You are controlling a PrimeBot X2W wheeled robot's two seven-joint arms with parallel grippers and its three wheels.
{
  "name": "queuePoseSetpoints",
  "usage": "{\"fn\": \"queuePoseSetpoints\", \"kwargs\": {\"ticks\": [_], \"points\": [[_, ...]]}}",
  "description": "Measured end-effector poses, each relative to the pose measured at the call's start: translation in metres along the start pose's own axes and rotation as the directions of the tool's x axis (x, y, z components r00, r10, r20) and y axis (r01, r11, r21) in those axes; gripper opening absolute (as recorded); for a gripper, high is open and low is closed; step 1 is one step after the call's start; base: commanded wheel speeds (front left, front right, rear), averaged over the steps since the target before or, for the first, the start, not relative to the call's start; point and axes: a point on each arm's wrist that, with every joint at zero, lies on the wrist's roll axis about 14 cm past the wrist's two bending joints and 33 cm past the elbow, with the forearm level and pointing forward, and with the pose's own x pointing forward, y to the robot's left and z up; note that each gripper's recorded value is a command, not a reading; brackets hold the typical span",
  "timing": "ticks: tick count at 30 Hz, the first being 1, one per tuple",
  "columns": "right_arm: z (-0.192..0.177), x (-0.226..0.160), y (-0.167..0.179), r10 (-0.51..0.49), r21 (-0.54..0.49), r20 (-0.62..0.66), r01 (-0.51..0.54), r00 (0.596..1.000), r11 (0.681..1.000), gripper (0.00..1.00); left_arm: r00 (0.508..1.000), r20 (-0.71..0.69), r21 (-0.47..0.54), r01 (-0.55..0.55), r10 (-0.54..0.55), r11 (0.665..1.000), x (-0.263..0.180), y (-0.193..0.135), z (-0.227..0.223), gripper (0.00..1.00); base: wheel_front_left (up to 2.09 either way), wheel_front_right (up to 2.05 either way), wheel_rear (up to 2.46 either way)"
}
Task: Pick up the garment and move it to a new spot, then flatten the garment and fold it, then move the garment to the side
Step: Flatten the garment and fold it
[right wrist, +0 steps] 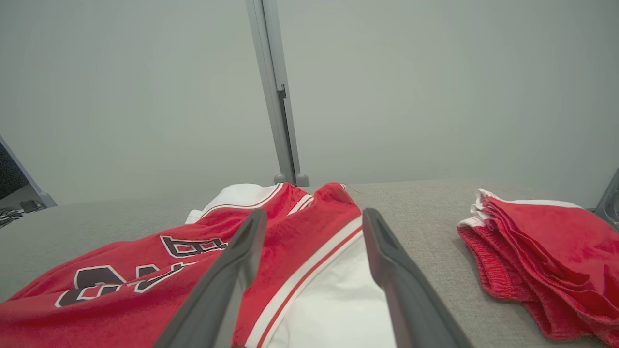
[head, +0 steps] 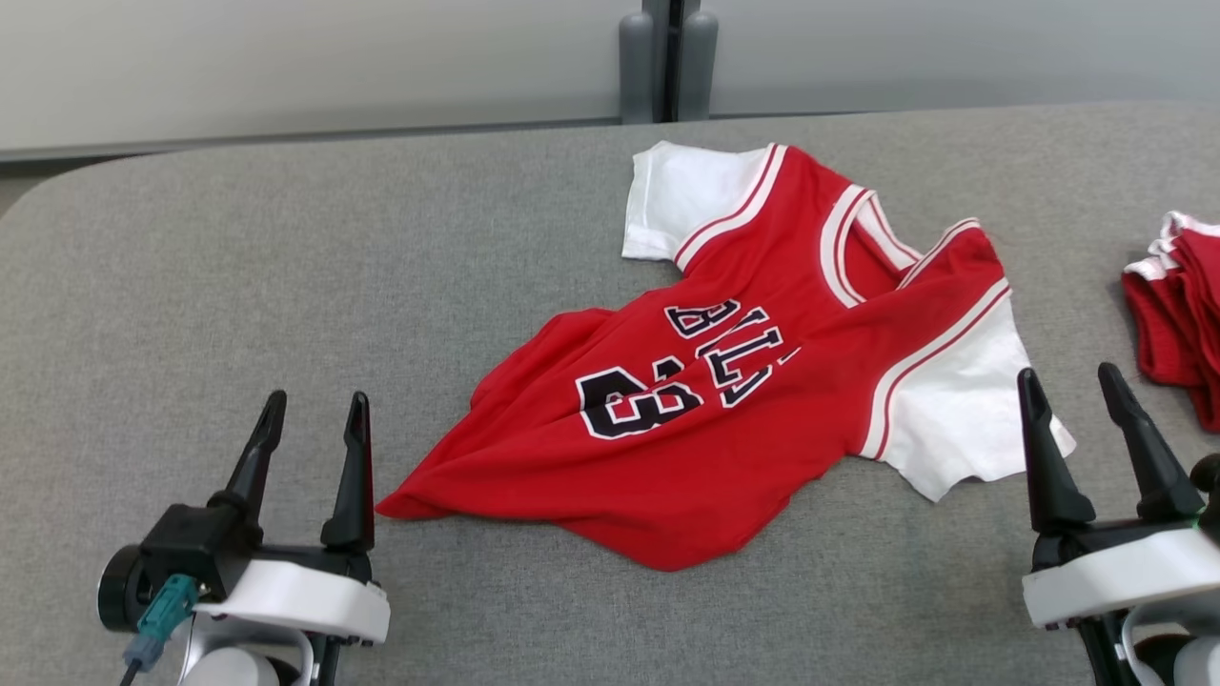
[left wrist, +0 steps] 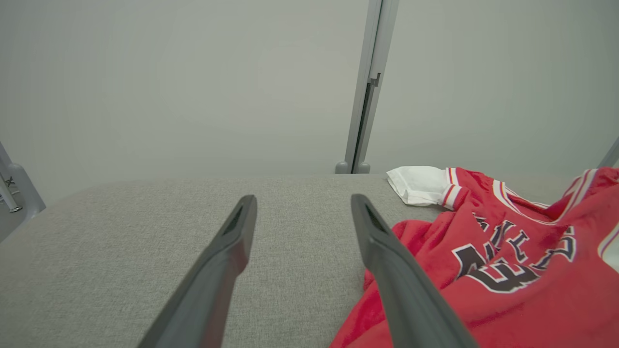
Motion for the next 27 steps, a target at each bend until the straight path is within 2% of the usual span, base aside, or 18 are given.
{"fn": "queuePoseSetpoints", "kwargs": {"ticks": [11,27], "points": [[0.004,-0.031,0.013,0.022,-0.004,-0.017,-0.022,1.000,1.000,1.00,0.999,-0.041,0.003,0.031,-0.031,1.000,-0.025,-0.010,-0.003,1.00,0.00,0.00,0.00],[0.003,-0.030,0.018,0.036,0.004,-0.029,-0.036,0.999,0.999,1.00,0.994,-0.086,-0.004,0.068,-0.068,0.998,-0.032,-0.021,-0.011,1.00,0.00,0.00,0.00]]}}
